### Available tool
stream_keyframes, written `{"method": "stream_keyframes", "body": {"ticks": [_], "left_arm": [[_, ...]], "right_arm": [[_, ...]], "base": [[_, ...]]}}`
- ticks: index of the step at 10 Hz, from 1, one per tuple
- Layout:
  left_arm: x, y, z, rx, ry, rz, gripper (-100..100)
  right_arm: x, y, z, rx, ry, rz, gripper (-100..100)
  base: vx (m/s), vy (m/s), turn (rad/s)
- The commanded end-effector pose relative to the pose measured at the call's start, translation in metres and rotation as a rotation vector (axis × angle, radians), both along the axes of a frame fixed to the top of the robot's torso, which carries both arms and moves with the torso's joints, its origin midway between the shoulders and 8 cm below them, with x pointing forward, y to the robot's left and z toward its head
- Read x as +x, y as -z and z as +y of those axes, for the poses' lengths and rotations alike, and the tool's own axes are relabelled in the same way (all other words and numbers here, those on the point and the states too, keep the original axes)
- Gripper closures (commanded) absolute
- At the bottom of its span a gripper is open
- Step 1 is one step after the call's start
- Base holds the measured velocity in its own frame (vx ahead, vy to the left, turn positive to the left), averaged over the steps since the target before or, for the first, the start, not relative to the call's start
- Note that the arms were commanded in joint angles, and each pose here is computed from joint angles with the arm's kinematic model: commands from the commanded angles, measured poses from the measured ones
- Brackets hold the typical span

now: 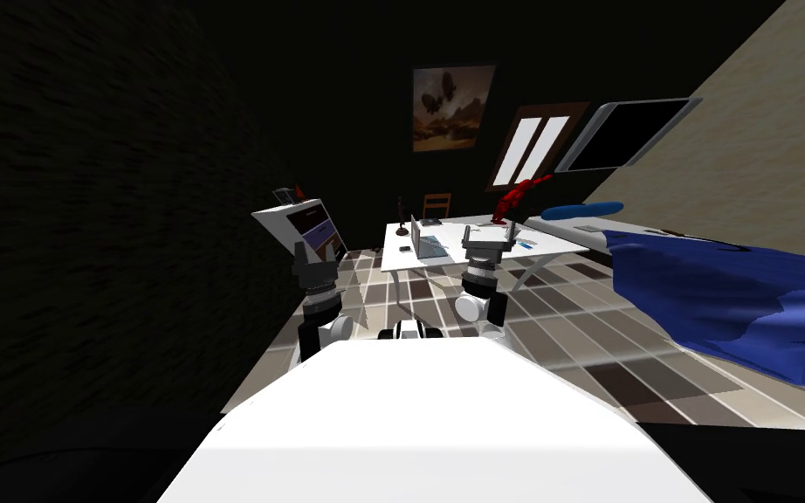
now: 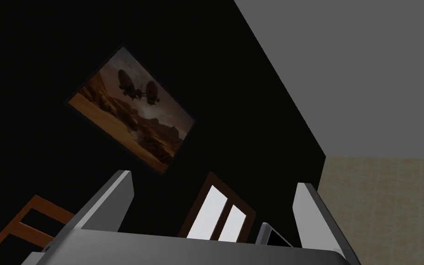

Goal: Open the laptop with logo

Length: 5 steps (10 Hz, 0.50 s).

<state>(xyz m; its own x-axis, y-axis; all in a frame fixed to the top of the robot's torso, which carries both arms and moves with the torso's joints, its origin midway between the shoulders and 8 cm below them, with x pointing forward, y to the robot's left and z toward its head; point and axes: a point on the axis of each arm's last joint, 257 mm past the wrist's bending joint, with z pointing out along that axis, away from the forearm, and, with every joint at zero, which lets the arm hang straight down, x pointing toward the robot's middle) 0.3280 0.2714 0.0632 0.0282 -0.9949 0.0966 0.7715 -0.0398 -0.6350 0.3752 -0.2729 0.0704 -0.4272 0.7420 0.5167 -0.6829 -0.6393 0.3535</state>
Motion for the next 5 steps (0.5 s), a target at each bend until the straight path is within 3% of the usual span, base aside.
{"method": "stream_keyframes", "body": {"ticks": [1,5], "left_arm": [[0.0,0.0,0.0,0.0,0.0,0.0,0],[0.0,0.0,0.0,0.0,0.0,0.0,0]], "right_arm": [[0.009,0.0,0.0,0.084,-0.063,-0.015,-100],[0.021,0.006,-0.007,0.197,-0.127,-0.007,-100]], "base": [[0.017,0.006,0.072],[0.013,0.004,0.028]]}}
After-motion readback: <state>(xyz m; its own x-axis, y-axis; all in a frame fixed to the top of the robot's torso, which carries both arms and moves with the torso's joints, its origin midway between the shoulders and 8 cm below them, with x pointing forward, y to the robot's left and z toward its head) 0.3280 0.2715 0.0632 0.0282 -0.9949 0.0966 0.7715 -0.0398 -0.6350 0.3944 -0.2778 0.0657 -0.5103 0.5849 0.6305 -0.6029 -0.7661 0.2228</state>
